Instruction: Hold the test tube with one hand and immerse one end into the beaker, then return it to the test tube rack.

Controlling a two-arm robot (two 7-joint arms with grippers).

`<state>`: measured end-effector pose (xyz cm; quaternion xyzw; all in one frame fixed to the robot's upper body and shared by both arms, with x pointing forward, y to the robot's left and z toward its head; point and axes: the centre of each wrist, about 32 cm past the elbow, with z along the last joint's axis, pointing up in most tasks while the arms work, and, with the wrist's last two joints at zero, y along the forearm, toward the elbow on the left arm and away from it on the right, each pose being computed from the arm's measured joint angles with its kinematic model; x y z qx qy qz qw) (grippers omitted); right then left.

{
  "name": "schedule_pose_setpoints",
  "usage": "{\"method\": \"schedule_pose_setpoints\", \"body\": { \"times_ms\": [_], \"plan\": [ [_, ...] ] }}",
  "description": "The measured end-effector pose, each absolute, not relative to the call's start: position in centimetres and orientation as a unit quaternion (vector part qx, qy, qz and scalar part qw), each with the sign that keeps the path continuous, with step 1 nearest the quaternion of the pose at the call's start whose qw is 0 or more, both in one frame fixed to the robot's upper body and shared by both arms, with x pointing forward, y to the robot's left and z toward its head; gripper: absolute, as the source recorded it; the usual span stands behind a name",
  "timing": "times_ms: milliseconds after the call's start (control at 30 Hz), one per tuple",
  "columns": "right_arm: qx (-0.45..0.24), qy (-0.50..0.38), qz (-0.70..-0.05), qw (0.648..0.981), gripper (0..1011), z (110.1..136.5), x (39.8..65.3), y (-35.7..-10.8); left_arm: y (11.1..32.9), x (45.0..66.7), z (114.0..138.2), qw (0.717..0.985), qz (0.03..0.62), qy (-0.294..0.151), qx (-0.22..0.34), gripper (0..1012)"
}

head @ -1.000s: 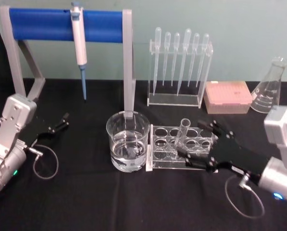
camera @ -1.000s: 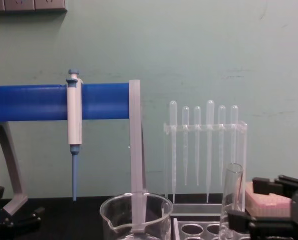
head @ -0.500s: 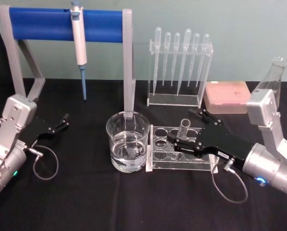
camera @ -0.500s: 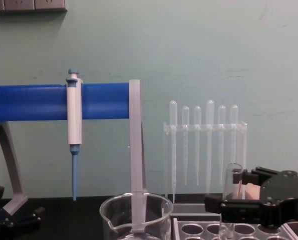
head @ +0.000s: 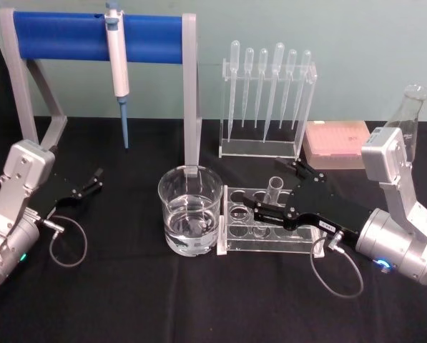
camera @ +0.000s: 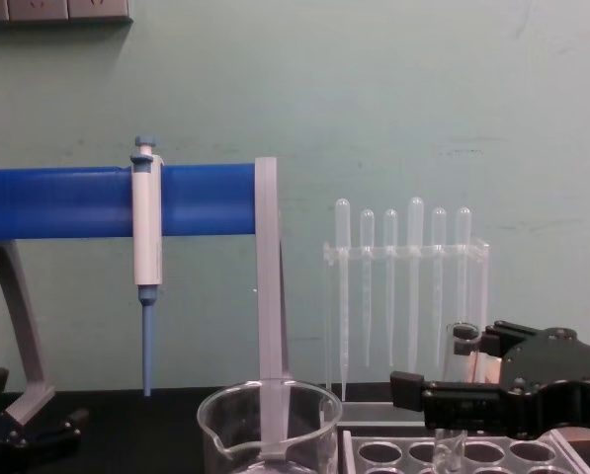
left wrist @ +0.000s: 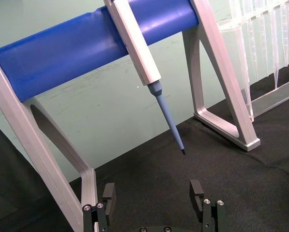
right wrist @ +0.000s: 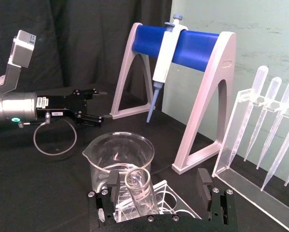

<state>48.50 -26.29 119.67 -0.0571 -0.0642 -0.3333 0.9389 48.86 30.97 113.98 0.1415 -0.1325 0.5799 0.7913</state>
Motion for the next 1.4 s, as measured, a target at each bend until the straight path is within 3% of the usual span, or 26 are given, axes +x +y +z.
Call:
{"method": "schedule_pose_setpoints", "body": {
  "times_ms": [233, 333, 1000, 1400],
  "plan": [
    [-0.057, -0.064, -0.333, 0.939, 964, 119.67, 48.48, -26.29, 30.97, 48.86, 113.98, 0.791, 0.580, -0.132, 0.141, 1000],
    [-0.057, -0.064, -0.333, 0.939, 890, 119.66, 48.48, -26.30, 30.97, 48.86, 113.98, 0.791, 0.580, -0.132, 0.141, 1000],
    [-0.058, -0.065, -0.333, 0.939, 250, 119.66, 48.48, -26.33, 30.97, 48.86, 113.98, 0.791, 0.580, -0.132, 0.142, 1000],
    [-0.058, -0.065, -0.333, 0.939, 222, 119.66, 48.48, -26.34, 30.97, 48.86, 113.98, 0.791, 0.580, -0.132, 0.141, 1000]
  ]
}}
